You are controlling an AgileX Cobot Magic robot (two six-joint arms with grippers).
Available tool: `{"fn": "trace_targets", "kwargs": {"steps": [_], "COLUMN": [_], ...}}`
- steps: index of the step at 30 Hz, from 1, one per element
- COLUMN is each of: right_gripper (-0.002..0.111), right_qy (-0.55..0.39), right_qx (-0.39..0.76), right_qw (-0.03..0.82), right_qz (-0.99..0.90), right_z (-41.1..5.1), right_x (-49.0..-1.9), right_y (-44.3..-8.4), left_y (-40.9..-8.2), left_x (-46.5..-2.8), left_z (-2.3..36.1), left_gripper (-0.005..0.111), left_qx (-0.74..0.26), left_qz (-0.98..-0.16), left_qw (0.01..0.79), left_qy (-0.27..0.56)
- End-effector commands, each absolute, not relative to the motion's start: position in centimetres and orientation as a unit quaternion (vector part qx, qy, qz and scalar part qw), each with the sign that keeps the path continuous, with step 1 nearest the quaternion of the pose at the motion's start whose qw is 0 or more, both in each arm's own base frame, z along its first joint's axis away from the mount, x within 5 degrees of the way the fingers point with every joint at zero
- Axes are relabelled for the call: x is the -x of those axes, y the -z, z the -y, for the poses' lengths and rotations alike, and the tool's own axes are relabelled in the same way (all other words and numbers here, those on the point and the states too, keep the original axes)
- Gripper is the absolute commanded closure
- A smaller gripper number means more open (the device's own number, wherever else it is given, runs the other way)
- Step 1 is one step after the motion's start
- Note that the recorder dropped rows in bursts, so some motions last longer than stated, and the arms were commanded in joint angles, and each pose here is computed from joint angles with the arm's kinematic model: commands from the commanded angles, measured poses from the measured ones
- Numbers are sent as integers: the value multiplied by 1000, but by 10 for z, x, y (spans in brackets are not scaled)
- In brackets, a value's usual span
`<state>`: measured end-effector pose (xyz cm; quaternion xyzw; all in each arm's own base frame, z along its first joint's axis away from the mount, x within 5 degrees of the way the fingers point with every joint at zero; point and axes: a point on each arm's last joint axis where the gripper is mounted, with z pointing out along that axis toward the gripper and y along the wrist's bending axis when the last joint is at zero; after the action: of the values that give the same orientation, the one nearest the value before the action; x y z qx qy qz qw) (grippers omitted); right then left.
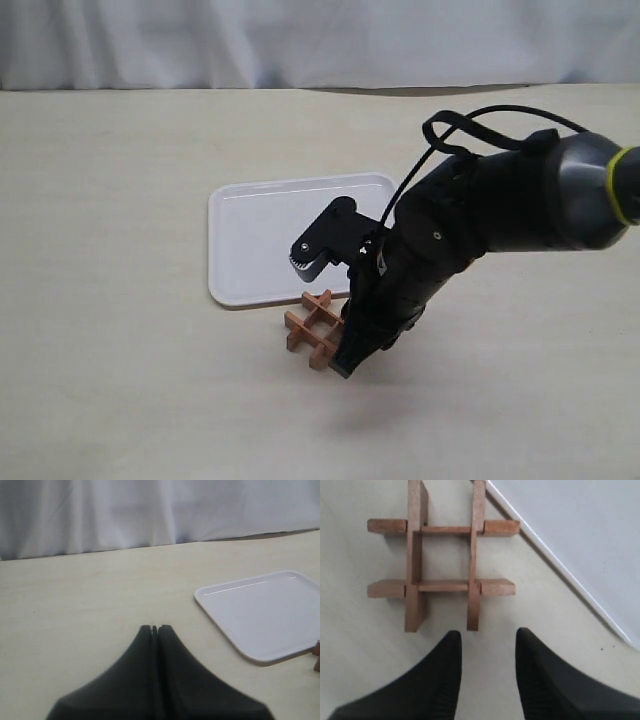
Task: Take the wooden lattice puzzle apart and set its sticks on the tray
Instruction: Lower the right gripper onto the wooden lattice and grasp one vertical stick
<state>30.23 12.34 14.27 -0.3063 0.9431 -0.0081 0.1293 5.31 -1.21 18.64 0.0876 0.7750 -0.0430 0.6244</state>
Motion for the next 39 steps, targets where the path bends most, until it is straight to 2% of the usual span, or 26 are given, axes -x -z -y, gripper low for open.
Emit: {"fn": "trace_targets", "kwargs": {"steps": [1, 19, 20, 22, 24, 39], "right_gripper": [73, 73, 75, 86, 104, 104], "right_qy": [6, 2, 1, 2, 4, 5], "right_qx": [311, 310, 310, 314, 325, 326], "right_qw": [138, 143, 146, 148, 147, 153], "right_qz": [-940, -940, -940, -938, -934, -933], "right_z": [-126, -129, -129, -129, -129, -128], "right_x": [-306, -312, -313, -313, -313, -309], "right_y": [-138, -119, -119, -119, -119, -136], "left_y": [-186, -186, -186, -186, -186, -186], "left_x": [-53, -53, -53, -53, -53, -53], "left_z": [11, 11, 11, 11, 11, 11], "left_gripper": [107, 107, 107, 107, 107, 107], "left_qx": [-84, -84, -84, -84, -84, -84], "left_qz": [-773, -773, -773, -773, -773, -773], "left_qw": [628, 628, 628, 628, 628, 628], "left_qy": [38, 38, 38, 38, 38, 38]}}
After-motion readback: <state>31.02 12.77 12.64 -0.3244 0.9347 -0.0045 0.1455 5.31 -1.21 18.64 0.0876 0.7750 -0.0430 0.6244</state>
